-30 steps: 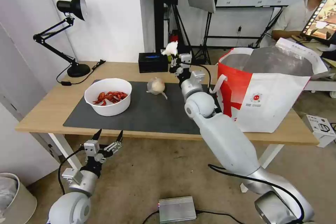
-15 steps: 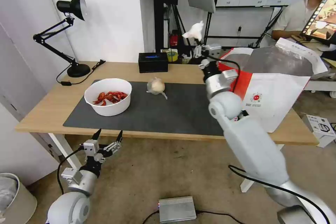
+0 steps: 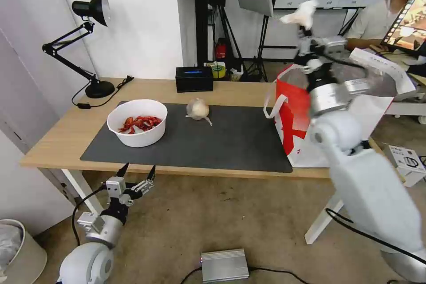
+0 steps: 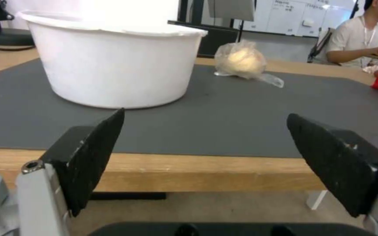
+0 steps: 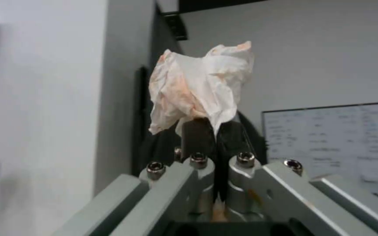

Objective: Pick up the trash from the table and place it into the takeout bag.

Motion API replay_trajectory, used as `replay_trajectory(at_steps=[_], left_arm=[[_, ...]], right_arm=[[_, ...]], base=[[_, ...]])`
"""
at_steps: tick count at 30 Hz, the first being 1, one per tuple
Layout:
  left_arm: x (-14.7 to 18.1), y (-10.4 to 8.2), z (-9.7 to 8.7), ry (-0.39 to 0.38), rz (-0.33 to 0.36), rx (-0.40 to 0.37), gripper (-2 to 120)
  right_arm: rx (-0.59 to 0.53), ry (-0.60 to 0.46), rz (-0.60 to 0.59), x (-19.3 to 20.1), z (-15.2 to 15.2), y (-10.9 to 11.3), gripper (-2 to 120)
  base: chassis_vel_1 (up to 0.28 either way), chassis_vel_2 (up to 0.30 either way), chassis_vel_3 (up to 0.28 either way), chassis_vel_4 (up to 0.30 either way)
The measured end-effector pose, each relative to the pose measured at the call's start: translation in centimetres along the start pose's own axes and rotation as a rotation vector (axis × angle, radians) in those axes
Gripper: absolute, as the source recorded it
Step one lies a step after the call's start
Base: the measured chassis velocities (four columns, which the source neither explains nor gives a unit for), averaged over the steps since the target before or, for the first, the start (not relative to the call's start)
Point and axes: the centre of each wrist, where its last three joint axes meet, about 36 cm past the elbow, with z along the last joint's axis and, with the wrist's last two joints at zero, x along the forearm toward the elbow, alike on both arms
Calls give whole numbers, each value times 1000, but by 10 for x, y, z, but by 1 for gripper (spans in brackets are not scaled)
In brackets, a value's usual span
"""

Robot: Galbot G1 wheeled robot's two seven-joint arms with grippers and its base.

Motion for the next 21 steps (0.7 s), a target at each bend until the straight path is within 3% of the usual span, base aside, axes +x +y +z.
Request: replay_trajectory(at_steps=[7,12,16,21], left_arm=[[0,-1,2,4,7,-1,100],[0,-1,1,1,9,-2,100],[1,1,0,-2,7,-3,100],[1,2,-1,-3,5,-3,100]], right_arm=[[8,60,114,2,-26,-37,0],[3,144,148,6,-33,-43,0],[-5,287,205,10,-44,-45,0],[-15,346,229,9,-50,-50,0]], base=[[0,0,0,0],[0,0,0,0],[0,0,0,0],[0,0,0,0]])
